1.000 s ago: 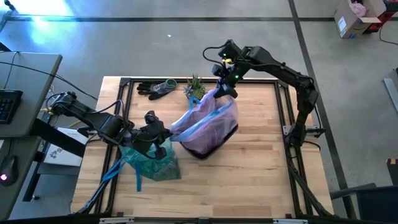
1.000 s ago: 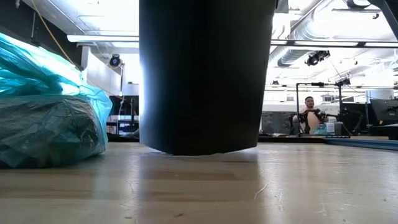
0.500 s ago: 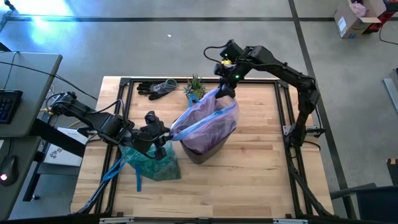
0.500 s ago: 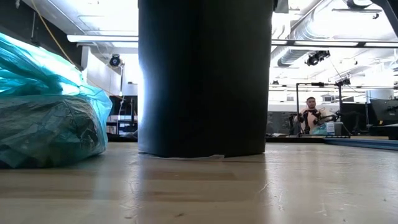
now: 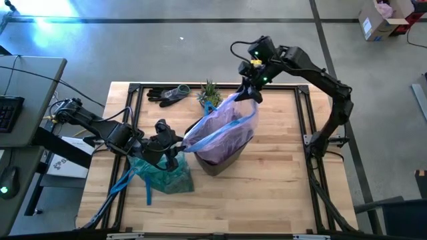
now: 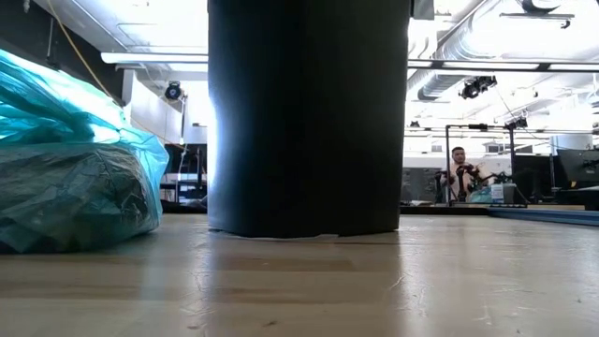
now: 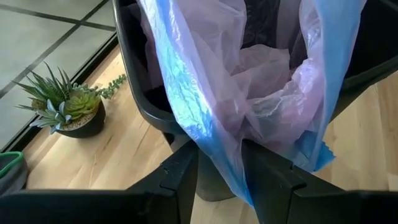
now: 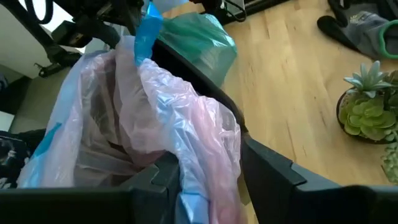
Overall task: Place trash/remove bag and relplace
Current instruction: Put the pink trash bag into the trash bin
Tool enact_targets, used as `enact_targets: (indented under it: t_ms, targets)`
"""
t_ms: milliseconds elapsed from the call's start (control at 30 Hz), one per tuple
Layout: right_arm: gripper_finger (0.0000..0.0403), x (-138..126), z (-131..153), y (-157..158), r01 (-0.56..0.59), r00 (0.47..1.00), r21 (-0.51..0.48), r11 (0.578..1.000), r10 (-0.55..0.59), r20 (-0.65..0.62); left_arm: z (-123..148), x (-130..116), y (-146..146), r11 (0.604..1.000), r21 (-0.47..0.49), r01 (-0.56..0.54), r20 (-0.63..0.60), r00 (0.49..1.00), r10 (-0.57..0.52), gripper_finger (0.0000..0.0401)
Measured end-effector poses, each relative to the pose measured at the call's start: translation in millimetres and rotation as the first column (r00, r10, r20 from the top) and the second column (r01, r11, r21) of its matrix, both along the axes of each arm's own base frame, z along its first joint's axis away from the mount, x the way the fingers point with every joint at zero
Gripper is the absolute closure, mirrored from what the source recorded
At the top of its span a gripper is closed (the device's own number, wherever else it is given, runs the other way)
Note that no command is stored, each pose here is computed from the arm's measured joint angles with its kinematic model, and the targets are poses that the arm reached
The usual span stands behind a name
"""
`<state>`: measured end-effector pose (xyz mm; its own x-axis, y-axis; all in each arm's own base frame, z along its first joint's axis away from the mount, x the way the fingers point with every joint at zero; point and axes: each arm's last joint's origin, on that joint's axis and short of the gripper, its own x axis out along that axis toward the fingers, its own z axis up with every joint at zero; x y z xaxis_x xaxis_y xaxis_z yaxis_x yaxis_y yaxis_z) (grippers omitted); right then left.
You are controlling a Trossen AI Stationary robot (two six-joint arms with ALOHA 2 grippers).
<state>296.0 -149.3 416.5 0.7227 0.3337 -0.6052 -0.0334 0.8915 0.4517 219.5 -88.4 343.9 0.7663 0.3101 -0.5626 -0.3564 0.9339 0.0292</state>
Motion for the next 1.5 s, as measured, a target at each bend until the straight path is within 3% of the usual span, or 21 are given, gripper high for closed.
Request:
enact_targets:
  t_ms: [167,367,633,767,933,1100,1300,1500]
  targets:
    - [0.0277,-2,2,2,-0.015,1.0,-0.038,0.999,0.016,0.009,0,0,0,1.0,-0.002,0.0,0.0,1.0,0.0,0.0293]
    - [0.0277,2,0,7,-0.012,0.999,-0.221,0.975,0.004,-0.035,0,0,0,1.0,-0.005,0.003,-0.001,1.0,-0.003,0.0293]
    - [0.028,6,-2,14,-0.044,0.997,-0.373,0.927,0.017,-0.074,0,0,-1,1.0,-0.016,0.016,-0.007,1.0,-0.016,0.0293]
    - [0.0314,9,-2,18,-0.07,0.996,-0.411,0.909,0.044,-0.073,0,0,-1,1.0,-0.011,0.022,-0.01,1.0,-0.022,0.0293]
    - [0.0391,11,-1,19,-0.083,0.996,-0.452,0.888,0.062,-0.062,0,0,-1,1.0,-0.011,0.023,-0.011,1.0,-0.023,0.0293]
    - [0.0396,11,3,23,-0.088,0.996,-0.441,0.893,0.085,-0.026,-1,0,-1,1.0,-0.011,0.027,-0.02,0.999,-0.027,0.0293]
    - [0.0402,8,6,10,-0.048,0.997,-0.335,0.941,0.066,0.043,-2,-2,0,1.0,-0.004,0.028,-0.036,0.999,-0.028,0.0293]
    - [0.0403,4,-5,-20,0.003,0.999,-0.105,0.994,0.002,0.052,-2,-2,0,1.0,-0.003,0.028,-0.037,0.999,-0.028,0.0293]
